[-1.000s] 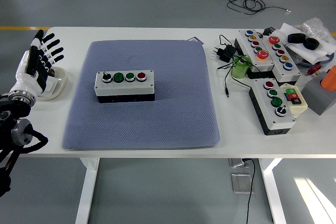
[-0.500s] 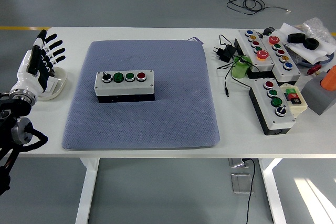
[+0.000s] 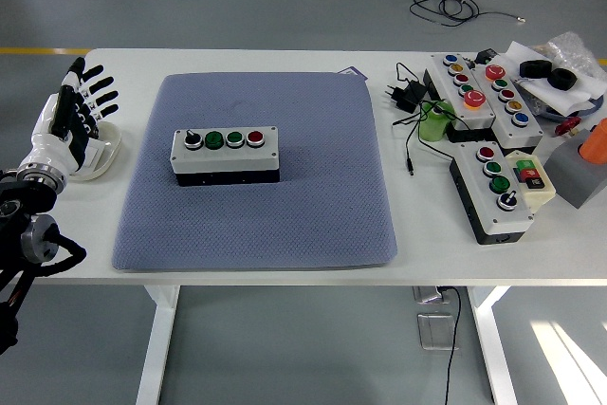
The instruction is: Pick up the button,place it on the desk,press the button,press the button
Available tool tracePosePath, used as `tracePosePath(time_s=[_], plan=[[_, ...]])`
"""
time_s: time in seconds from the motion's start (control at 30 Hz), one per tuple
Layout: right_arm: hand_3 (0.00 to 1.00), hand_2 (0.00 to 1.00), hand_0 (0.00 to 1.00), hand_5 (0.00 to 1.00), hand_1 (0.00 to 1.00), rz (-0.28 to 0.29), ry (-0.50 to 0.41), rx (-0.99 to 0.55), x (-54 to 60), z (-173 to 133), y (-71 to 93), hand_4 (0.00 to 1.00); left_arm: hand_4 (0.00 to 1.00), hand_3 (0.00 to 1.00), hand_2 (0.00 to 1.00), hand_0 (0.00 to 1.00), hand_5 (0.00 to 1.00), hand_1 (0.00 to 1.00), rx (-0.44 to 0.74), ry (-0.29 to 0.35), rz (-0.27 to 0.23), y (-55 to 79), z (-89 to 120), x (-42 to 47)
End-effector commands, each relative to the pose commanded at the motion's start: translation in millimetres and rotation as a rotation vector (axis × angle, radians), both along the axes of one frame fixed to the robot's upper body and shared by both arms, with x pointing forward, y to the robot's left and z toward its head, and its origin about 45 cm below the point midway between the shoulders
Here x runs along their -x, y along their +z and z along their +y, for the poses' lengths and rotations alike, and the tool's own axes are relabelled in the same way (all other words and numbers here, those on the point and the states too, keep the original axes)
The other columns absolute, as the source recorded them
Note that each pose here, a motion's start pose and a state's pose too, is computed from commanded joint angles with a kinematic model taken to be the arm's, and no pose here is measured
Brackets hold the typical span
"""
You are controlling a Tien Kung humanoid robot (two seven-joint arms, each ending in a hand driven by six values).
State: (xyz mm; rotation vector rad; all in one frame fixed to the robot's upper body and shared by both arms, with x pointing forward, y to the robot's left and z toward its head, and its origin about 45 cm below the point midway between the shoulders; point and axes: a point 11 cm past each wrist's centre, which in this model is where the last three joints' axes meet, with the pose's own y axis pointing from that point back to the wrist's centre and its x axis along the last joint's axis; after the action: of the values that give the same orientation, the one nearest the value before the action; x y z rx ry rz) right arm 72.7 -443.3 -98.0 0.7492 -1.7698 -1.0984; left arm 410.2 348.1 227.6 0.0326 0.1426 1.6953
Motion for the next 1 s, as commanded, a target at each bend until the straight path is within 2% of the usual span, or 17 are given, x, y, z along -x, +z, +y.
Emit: tracePosePath(time_s=[1.0], plan=[[0.751, 0.817, 0.787, 0.479, 0.797, 0.013, 0.003, 0.003, 4.8, -1.0, -0.4, 0.412, 0.646, 0.852, 0.836, 0.782, 0.998, 0.807, -0.003, -0.006, 0.018, -6.9, -1.0, 1.3]])
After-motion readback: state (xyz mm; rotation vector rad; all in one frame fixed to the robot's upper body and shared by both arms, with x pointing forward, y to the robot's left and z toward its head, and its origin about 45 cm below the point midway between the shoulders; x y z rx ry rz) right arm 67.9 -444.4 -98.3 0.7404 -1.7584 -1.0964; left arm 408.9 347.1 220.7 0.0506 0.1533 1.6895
